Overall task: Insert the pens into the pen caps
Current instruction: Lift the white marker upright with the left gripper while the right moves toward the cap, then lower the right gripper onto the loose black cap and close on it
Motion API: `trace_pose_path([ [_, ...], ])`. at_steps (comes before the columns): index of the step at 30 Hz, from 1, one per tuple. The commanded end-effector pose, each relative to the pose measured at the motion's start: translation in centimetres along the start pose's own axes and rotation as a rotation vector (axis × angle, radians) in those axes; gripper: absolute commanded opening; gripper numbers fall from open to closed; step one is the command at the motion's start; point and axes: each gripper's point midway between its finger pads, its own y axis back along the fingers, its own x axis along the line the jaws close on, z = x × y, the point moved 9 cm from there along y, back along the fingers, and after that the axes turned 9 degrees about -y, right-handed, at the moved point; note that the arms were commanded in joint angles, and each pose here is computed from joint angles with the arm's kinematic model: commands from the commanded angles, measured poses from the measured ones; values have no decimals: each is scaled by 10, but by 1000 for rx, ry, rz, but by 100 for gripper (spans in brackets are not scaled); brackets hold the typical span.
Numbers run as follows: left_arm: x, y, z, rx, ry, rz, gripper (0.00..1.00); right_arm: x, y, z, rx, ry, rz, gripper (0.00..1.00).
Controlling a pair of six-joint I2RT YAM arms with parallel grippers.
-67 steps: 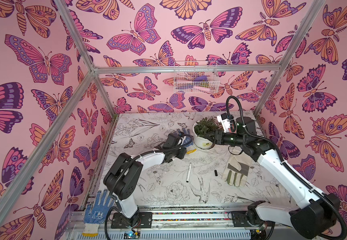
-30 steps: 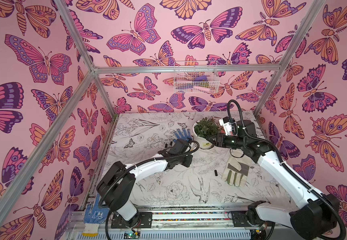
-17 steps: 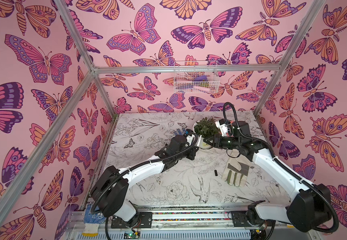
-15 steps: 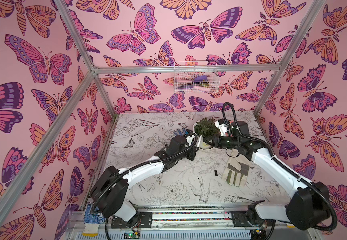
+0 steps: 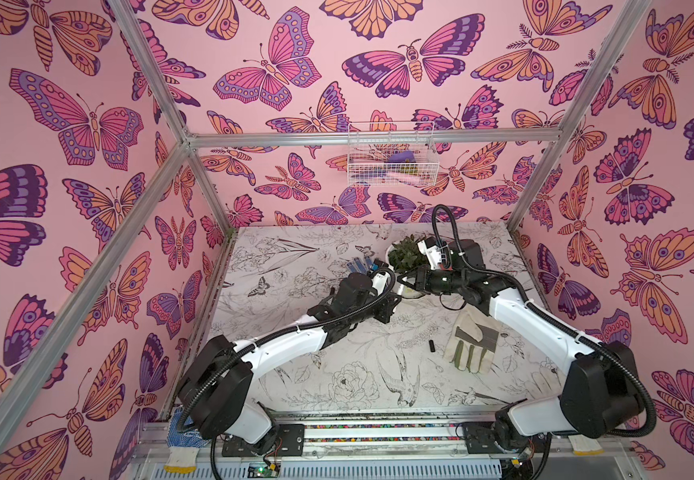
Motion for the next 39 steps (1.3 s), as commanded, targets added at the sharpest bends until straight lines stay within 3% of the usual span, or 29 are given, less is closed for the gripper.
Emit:
trace_pose_path([
  [1,-6,7,6,-44,-33,-33,0,16,1,7,-9,32,58,11],
  [4,-6,5,8,-53,-33,-32,0,18,2,5,5,30,68,8],
  [8,-6,-1,14,-61,-34,-38,30,19,5,3,13,37,73,6],
  [11,-6,-5,17,-63,-36,-41,34,20,7,2,15,45,67,5],
  [23,-6,-17,15,-26,-32,-95,27,25,13,2,7,62,72,4],
  [26,-6,-19,15,-24,-34,-100,20,24,12,2,7,59,67,4],
  [28,-6,-18,17,-31,-36,-92,10,23,12,2,8,58,64,4],
  [30,-5,-16,18,-38,-32,-77,2,21,13,0,9,54,51,11],
  [31,-4,-15,19,-43,-30,-65,0,20,14,-2,11,54,38,23],
  [34,8,-11,15,-41,9,24,0,12,26,-9,-2,76,-78,39],
  [39,32,-1,2,-20,67,235,0,-33,49,-40,23,89,-449,44],
])
